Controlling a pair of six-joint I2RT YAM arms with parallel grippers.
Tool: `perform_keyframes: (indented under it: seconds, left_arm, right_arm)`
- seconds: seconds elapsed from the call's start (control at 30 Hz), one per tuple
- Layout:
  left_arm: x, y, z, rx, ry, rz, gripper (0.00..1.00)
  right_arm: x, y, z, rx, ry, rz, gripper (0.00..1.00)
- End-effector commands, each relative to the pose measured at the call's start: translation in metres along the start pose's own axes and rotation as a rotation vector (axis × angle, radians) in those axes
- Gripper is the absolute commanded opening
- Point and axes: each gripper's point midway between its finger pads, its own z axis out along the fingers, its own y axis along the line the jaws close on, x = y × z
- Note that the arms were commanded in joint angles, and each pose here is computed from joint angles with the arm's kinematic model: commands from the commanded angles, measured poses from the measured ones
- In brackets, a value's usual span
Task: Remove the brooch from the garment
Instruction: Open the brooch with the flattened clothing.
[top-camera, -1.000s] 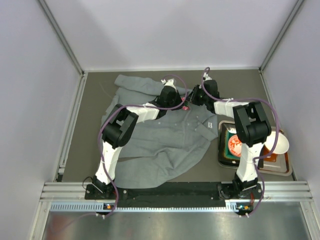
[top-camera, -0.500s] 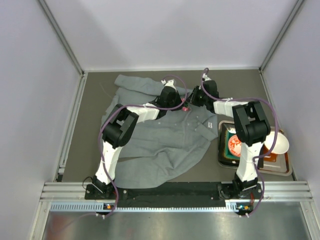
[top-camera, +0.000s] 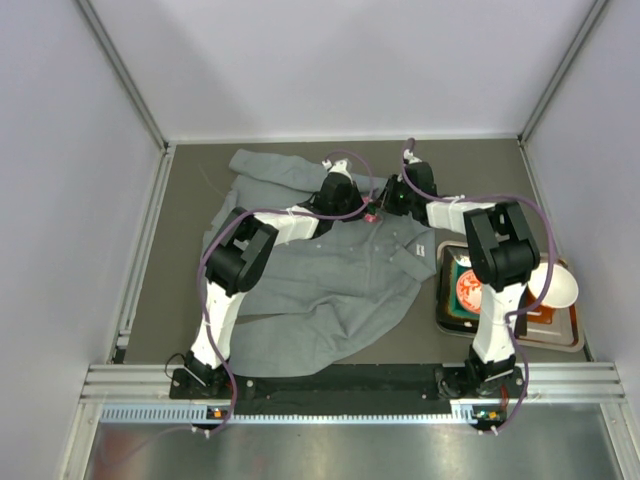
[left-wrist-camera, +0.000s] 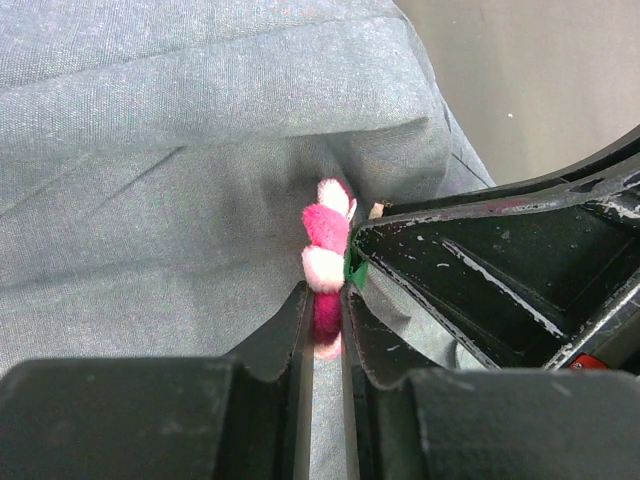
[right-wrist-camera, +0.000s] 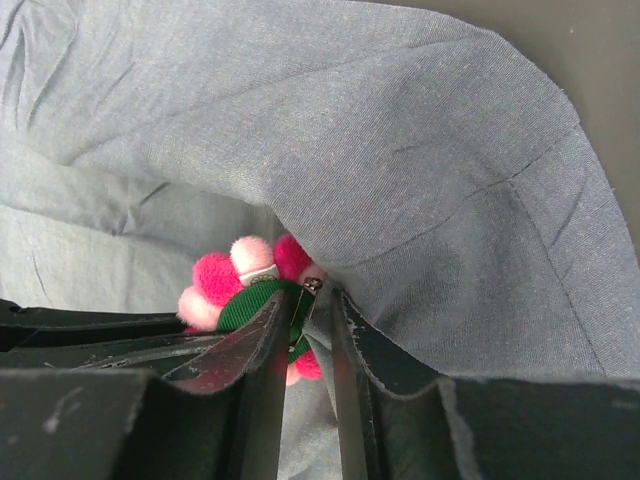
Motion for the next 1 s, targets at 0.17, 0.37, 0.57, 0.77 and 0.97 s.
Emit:
perform_keyframes:
  seconds: [0.17, 0.37, 0.57, 0.77, 0.97]
  left_arm:
    - [-0.034, -0.033, -0.002, 0.101, -0.091, -0.015, 0.00]
    - [-0.030, -0.031, 0.000, 0.103, -0.087, -0.034, 0.00]
    - [-0.027, -0.032, 0.001, 0.119, -0.079, -0.052, 0.00]
    - [-0.025, -0.032, 0.001, 0.121, -0.077, -0.054, 0.00]
    - [-0.024, -0.029, 0.001, 0.115, -0.077, -0.054, 0.00]
  right_arm:
    - [0.006, 0.023, 0.006, -0.063, 0.007, 0.042, 0.17]
    - [0.007, 0.038, 0.007, -0.074, 0.007, 0.050, 0.15]
    - [0.011, 0.048, 0.008, -0.073, 0.024, 0.052, 0.22]
    - [0.011, 0.053, 0.007, -0.067, 0.020, 0.049, 0.13]
    - [0.012, 0.052, 0.009, -0.061, 0.025, 0.047, 0.05]
